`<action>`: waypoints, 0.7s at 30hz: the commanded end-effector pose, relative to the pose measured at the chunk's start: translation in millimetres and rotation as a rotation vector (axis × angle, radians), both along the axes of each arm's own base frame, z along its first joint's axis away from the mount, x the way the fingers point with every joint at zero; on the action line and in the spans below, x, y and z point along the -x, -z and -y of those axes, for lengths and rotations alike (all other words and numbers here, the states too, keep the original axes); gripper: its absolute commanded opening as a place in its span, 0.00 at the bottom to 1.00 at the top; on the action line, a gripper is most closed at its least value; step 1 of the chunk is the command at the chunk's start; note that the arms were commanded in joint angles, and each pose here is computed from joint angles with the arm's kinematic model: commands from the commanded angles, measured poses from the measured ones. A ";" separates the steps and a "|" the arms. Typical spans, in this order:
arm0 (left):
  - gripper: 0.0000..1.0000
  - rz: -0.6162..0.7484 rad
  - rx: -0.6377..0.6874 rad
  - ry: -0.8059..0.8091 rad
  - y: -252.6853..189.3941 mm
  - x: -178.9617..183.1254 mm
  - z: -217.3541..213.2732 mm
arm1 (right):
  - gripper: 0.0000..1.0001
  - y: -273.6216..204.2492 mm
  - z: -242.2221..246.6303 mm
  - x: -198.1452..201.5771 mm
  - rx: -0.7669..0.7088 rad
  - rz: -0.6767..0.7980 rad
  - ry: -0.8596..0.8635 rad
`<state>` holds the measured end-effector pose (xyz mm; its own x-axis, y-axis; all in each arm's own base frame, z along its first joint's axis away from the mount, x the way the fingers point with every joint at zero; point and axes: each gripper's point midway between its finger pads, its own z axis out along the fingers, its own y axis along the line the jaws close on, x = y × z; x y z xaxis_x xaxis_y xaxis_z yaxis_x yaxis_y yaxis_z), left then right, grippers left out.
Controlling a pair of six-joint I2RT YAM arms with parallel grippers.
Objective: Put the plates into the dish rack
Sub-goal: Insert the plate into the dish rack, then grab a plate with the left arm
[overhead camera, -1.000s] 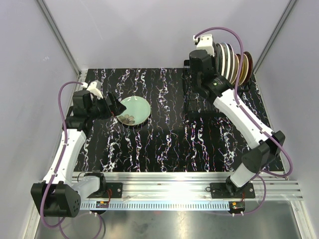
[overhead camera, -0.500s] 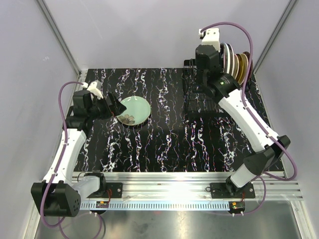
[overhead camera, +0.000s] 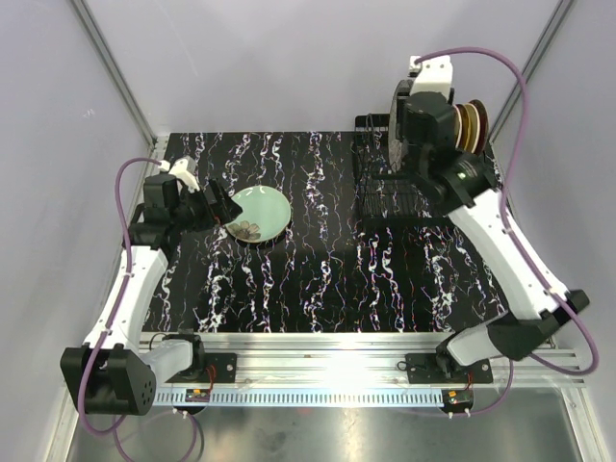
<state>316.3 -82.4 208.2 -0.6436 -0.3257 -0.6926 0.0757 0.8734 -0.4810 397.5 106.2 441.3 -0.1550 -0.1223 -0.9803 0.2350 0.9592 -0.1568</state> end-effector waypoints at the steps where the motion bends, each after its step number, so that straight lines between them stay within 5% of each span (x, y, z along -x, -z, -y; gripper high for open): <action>1: 0.99 0.028 -0.030 -0.042 -6.4 -11.9 -9.0 | 0.53 -28.2 0.9 31.2 -0.129 0.080 -0.115; 9: 0.99 -0.073 -0.005 -0.127 25.1 -22.2 -30.9 | 0.59 9.1 -0.8 89.0 -0.310 0.099 -0.293; 21: 0.99 -0.180 -0.020 -0.267 65.4 -32.3 -55.4 | 0.57 148.9 -33.1 131.5 -0.712 -0.094 -0.385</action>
<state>339.5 -37.7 143.5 -0.6977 -0.4505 -0.5570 -0.1972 0.8683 -0.4553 269.3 113.8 298.6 -0.2706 0.2846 -0.9197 -0.0805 0.9453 0.3162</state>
